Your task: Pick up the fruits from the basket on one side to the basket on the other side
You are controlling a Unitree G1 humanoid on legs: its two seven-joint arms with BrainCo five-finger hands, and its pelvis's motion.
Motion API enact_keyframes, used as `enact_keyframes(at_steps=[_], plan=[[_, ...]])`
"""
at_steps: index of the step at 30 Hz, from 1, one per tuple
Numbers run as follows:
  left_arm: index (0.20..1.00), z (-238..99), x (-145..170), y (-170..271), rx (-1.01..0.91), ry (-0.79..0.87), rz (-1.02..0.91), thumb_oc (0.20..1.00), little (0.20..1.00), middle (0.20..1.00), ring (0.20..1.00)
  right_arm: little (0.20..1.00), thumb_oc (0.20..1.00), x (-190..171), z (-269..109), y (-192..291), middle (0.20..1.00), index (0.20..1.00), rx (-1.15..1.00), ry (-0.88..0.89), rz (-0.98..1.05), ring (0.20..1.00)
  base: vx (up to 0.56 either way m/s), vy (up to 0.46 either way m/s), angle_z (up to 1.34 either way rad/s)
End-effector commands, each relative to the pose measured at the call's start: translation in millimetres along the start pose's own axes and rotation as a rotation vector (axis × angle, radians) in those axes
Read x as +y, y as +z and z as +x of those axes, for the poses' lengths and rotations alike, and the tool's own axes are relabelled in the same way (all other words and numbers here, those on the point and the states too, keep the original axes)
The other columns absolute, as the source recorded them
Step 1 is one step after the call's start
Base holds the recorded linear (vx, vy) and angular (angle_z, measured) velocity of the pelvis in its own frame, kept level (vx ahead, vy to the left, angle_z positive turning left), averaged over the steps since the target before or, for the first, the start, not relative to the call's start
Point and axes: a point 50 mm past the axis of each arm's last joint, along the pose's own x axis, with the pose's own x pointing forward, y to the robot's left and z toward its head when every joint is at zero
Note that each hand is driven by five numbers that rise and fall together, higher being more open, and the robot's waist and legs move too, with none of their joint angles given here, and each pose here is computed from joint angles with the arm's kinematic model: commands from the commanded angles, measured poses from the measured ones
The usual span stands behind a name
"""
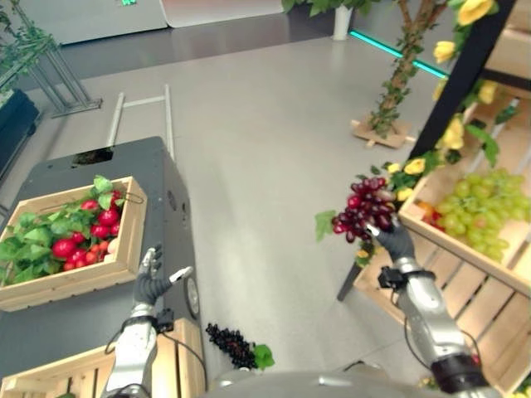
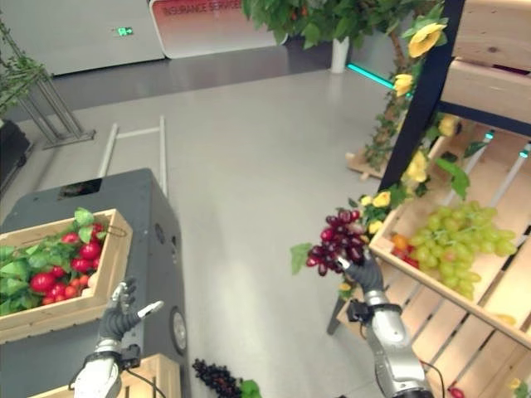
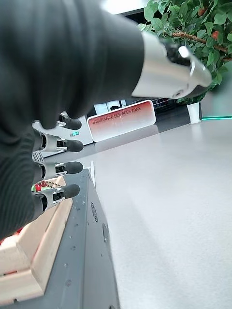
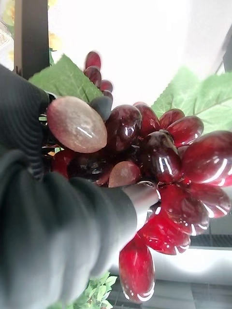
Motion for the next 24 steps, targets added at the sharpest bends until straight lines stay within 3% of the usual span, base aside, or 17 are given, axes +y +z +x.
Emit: enact_keyframes(at_steps=[1, 15, 24], plan=[[1.000, 9, 13, 25, -0.143, 0.064, -0.032, 1.000, 1.000, 1.000, 1.000, 0.200, 0.200, -38, 9, 58, 0.200, 0.200, -0.299, -0.193, 0.025, 0.200, -0.01, -0.165, 0.01], [1.000, 4, 8, 22, -0.132, 0.024, -0.005, 1.000, 1.000, 1.000, 1.000, 0.200, 0.200, -41, 10, 65, 0.200, 0.200, -0.339, -0.236, 0.015, 0.200, -0.02, -0.162, -0.05], [1.000, 1, 1, 18, -0.106, -0.004, -0.027, 1.000, 1.000, 1.000, 1.000, 0.200, 0.200, -40, 18, 69, 0.200, 0.200, -0.344, -0.236, 0.013, 0.200, -0.02, 0.020, -1.05]])
